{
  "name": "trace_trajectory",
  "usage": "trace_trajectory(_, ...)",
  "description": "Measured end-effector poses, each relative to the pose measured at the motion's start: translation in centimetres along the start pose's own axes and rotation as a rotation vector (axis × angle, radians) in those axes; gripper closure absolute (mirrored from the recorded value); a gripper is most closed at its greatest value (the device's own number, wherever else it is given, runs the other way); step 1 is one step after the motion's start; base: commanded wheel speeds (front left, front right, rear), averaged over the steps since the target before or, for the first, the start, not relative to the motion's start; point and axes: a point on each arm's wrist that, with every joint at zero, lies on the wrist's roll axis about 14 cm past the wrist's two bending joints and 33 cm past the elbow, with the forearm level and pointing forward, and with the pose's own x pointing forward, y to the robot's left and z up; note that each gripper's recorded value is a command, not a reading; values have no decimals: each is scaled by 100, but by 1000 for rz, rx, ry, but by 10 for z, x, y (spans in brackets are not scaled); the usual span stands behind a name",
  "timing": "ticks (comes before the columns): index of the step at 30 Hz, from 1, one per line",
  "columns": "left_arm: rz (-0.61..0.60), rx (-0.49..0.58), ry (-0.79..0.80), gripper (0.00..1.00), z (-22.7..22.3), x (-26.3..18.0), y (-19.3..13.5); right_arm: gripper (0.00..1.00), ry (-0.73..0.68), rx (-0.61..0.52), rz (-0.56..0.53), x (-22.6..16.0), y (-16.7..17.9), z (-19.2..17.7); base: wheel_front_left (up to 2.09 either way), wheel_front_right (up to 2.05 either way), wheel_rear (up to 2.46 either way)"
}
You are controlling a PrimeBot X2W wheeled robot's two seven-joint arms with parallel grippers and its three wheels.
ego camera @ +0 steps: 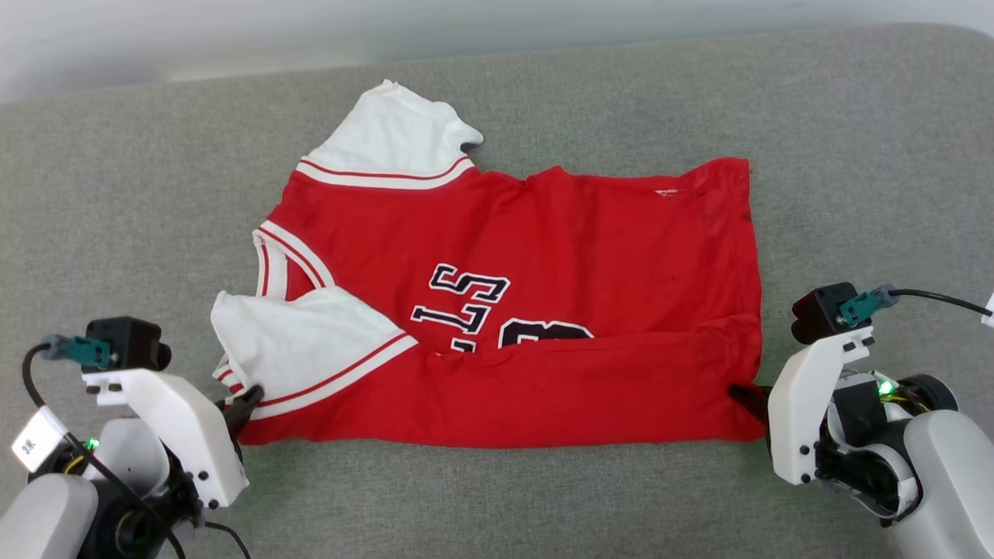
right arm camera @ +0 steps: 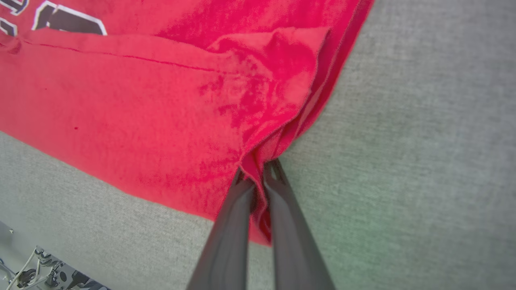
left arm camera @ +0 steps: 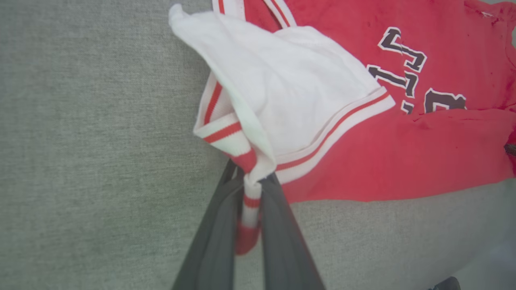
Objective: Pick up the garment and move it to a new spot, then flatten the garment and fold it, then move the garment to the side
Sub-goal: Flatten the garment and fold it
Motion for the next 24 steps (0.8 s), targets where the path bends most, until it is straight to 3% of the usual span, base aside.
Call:
trace_trajectory(7, 4, -13, -47, 100, -12, -23, -6, 100, -68, -18, -7, -25, 2, 11, 0, 0, 0)
trace_trajectory(16, 40, -64, -57, 100, -48, -64, -5, 100, -84, -17, -6, -53, 9, -11, 0, 0, 0)
trace_trajectory(24, 45, -174, -23, 100, -84, -66, -2, 100, -23, 55, 19, -51, 17, -51, 0, 0, 0)
